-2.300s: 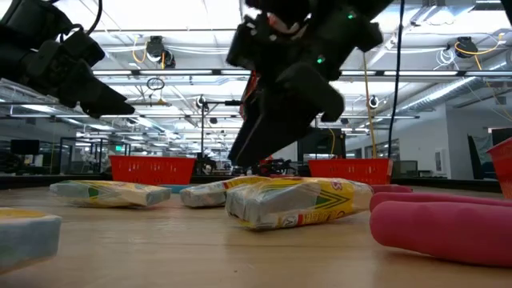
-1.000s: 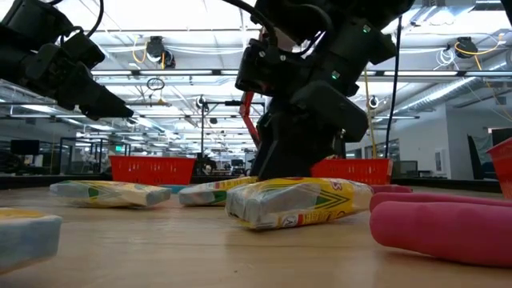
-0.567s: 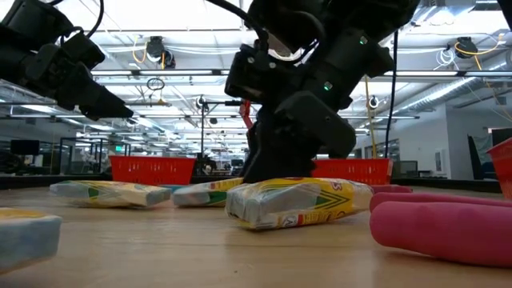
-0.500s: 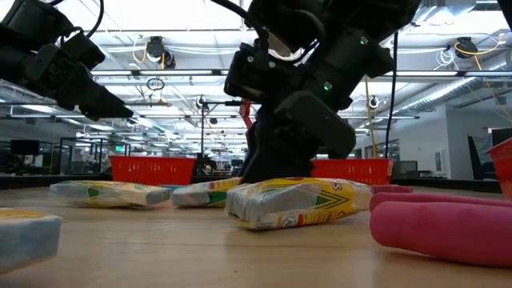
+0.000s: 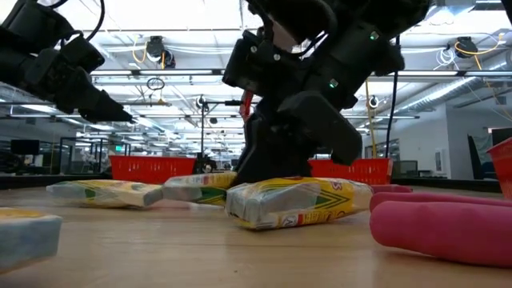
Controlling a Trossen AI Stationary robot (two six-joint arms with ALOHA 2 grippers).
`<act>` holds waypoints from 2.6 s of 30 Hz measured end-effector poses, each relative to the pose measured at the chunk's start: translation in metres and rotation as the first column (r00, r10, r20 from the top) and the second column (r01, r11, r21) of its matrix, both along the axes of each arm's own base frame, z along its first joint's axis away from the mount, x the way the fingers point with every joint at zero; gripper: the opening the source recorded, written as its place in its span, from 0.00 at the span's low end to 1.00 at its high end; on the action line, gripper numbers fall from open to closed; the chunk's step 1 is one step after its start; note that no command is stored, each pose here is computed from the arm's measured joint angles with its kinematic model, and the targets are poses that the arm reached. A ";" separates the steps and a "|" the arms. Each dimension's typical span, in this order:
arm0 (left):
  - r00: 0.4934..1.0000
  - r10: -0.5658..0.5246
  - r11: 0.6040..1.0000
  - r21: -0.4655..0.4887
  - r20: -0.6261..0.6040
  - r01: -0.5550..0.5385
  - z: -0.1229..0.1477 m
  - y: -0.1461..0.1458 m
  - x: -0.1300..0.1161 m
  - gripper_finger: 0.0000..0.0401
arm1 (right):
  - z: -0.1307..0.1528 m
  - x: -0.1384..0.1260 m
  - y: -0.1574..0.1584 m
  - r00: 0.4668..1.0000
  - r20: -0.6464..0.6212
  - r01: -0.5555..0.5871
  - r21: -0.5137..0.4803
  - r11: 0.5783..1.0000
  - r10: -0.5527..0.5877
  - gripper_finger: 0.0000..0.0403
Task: Pick & Place School Supplies
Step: Put the yellow crayon box into the top right red bin, then put the blue eraser into the left red bin
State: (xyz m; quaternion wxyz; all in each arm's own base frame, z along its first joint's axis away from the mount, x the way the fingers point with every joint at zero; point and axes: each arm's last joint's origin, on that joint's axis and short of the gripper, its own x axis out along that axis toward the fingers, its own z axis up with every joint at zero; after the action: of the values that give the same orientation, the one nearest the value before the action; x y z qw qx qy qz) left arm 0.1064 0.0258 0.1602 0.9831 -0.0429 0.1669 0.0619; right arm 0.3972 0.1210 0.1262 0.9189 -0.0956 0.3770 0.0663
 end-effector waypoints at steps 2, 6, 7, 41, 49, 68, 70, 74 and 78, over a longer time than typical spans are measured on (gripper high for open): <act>1.000 0.001 1.000 0.002 0.010 -0.001 -0.004 0.000 0.001 0.57 | 0.009 0.000 0.002 0.999 0.053 0.011 -0.047 0.999 -0.008 0.17; 0.999 0.003 1.000 -0.004 0.051 -0.003 -0.011 0.001 0.002 0.57 | 0.029 0.000 0.000 0.991 0.133 0.049 -0.146 0.988 -0.030 0.17; 0.998 0.003 1.000 -0.006 0.056 -0.003 -0.011 0.001 0.003 0.57 | 0.035 -0.001 -0.002 0.989 0.148 0.057 -0.168 0.984 -0.032 0.17; 0.999 -0.003 1.000 -0.010 0.049 0.004 -0.012 0.001 0.003 0.57 | 0.057 -0.179 -0.196 0.795 0.026 0.600 -0.180 0.780 -0.606 0.17; 0.999 -0.004 1.000 -0.006 0.049 0.005 -0.012 0.001 0.003 0.57 | 0.048 -0.193 -0.207 0.768 -0.114 0.618 -0.124 0.776 -0.630 0.17; 0.999 -0.004 1.000 -0.009 0.049 0.004 -0.012 0.001 0.003 0.57 | 0.049 -0.195 -0.214 0.760 -0.110 0.627 -0.134 0.767 -0.640 0.37; 0.999 -0.004 1.000 -0.009 0.049 0.004 -0.012 0.001 0.003 0.57 | 0.049 -0.195 -0.214 0.760 -0.104 0.629 -0.133 0.766 -0.642 0.42; 0.999 -0.004 1.000 -0.010 0.049 0.004 -0.012 0.001 0.003 0.57 | 0.051 -0.193 -0.215 0.762 -0.080 0.632 -0.125 0.765 -0.643 0.52; 0.999 -0.004 1.000 -0.015 0.043 0.004 -0.013 0.001 0.004 0.57 | 0.058 -0.182 -0.212 0.817 0.024 0.576 -0.059 0.815 -0.576 0.58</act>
State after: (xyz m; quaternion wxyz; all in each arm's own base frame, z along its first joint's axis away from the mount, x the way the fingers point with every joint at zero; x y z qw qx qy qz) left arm 0.1103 0.0266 0.1475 0.9862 -0.0511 0.1464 0.0578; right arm 0.2154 -0.0909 0.1845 0.8932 -0.0065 0.3881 -0.2270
